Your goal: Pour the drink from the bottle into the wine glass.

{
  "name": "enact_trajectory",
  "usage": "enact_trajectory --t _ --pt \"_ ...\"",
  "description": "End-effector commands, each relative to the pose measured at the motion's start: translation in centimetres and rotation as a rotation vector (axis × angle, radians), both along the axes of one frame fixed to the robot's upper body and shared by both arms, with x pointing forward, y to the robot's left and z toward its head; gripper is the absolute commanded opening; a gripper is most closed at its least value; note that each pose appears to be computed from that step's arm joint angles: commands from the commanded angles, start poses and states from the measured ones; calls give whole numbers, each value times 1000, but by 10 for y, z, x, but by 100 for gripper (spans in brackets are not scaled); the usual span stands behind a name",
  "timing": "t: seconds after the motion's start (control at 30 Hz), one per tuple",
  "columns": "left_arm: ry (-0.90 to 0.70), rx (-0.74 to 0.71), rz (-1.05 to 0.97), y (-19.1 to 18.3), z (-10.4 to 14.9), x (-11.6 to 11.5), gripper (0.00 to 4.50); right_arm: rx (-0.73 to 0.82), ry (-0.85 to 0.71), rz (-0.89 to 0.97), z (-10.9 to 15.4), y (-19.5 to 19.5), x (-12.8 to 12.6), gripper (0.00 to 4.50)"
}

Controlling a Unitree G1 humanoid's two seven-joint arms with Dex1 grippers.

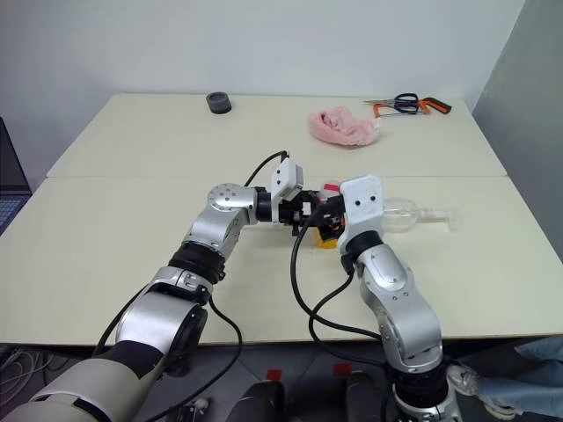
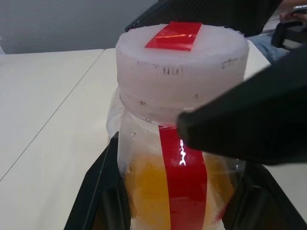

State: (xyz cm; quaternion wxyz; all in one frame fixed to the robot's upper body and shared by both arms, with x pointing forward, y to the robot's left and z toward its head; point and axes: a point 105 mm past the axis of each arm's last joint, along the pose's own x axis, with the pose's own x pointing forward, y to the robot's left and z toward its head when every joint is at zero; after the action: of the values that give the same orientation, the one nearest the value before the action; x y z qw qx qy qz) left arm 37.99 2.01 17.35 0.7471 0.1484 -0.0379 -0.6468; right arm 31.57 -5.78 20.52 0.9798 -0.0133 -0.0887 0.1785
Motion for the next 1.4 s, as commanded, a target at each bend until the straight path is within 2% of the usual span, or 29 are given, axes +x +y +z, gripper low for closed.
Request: enact_trajectory --t 0.03,0.07,0.1,0.27,0.4,0.53,0.7,0.83,1.03,1.17,1.4 --pt "-62 -15 -19 -2 18 0 182 13 -66 3 13 0 -3 229" --pt "-61 -14 -20 -2 18 -1 182 13 -73 5 14 1 -3 194" --pt "-61 -13 -20 -1 18 -1 182 11 -84 14 15 1 -3 186" --pt "-56 -7 -24 1 17 -1 182 -24 -149 96 22 5 -4 186" --pt "-45 -6 -40 2 18 -3 182 -73 -181 357 22 12 -2 186" --pt "-41 -22 -54 3 24 -4 182 -149 -20 689 5 11 8 186" --pt "-50 -15 -72 2 25 -5 182 -100 103 773 4 -7 32 186" --pt "-50 -15 -71 2 24 -6 182 -97 78 732 13 -15 37 186" --pt "-42 -26 -53 3 24 -4 182 -91 10 635 20 -22 16 387" --pt "-36 -31 -44 3 24 -2 182 -155 -74 502 22 -18 -4 390" --pt "-32 -33 -42 1 24 -1 182 -181 -157 293 29 -8 -7 390"
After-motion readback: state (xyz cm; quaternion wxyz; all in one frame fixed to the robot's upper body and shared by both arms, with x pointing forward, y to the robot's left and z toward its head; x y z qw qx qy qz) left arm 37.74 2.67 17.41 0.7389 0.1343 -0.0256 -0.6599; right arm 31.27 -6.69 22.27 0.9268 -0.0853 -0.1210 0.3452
